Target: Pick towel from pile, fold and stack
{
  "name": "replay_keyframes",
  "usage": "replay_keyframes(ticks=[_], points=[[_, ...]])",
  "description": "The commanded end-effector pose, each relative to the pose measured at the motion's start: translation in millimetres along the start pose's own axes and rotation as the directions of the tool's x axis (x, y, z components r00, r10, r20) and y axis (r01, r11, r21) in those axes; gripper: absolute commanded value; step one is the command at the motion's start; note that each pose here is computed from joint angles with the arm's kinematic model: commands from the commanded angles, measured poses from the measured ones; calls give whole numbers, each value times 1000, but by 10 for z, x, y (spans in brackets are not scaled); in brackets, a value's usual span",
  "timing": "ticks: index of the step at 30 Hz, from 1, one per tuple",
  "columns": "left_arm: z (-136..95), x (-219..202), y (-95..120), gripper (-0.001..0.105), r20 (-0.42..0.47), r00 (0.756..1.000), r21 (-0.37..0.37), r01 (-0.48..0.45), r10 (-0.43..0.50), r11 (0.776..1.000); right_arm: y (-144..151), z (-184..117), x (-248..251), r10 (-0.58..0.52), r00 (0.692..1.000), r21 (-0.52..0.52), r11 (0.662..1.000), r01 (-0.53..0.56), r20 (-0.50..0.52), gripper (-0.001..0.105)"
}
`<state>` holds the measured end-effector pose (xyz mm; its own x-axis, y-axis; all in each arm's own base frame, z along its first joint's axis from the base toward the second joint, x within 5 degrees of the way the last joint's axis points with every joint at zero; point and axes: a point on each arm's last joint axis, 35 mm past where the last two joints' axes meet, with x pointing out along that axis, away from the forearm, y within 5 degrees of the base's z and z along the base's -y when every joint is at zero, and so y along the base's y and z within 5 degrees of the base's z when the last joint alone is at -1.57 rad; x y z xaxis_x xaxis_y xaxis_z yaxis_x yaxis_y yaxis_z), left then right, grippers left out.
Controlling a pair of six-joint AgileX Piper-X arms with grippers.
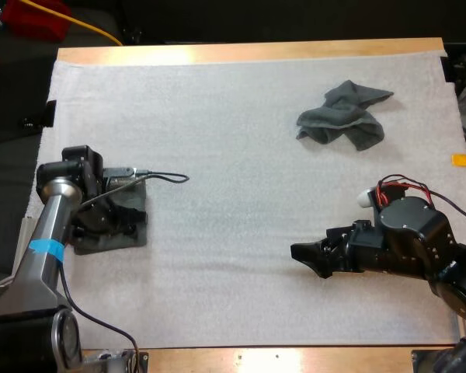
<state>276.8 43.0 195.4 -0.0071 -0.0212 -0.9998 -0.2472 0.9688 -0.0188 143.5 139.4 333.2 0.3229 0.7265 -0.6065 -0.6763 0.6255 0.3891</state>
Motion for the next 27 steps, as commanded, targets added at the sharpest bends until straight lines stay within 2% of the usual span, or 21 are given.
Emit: replay_keyframes(ticks=[1, 6, 8, 11, 17, 23, 27], points=[[16, -148, -11, 69, 45, 999, 9, 4, -4, 1000, 13, 12, -6, 12, 1000, -14, 1000, -12, 6, 84], [16, -643, -27, 69, 220, 975, 18, 35, -38, 999, 13, 12, -6, 12, 1000, -14, 1000, -12, 6, 84], [-21, -880, -40, 69, 296, 952, 34, 74, -81, 997, 15, 11, -6, 17, 1000, -17, 1000, -17, 4, 84], [-100, -1093, -52, 69, 361, 924, 50, 120, -130, 991, 15, 11, -6, 17, 1000, -51, 999, -16, 4, 84], [-298, -1356, -59, 69, 443, 875, 78, 181, -197, 980, 3, 13, -6, -17, 1000, -82, 996, 18, 12, 84], [-455, -1510, -64, 69, 478, 842, 101, 230, -250, 968, -86, 24, -32, -85, 996, -81, 993, 86, 24, 84], [-547, -1577, -59, 69, 490, 833, 95, 243, -258, 965, -251, 49, -110, -153, 988, -60, 986, 155, 36, 84]])
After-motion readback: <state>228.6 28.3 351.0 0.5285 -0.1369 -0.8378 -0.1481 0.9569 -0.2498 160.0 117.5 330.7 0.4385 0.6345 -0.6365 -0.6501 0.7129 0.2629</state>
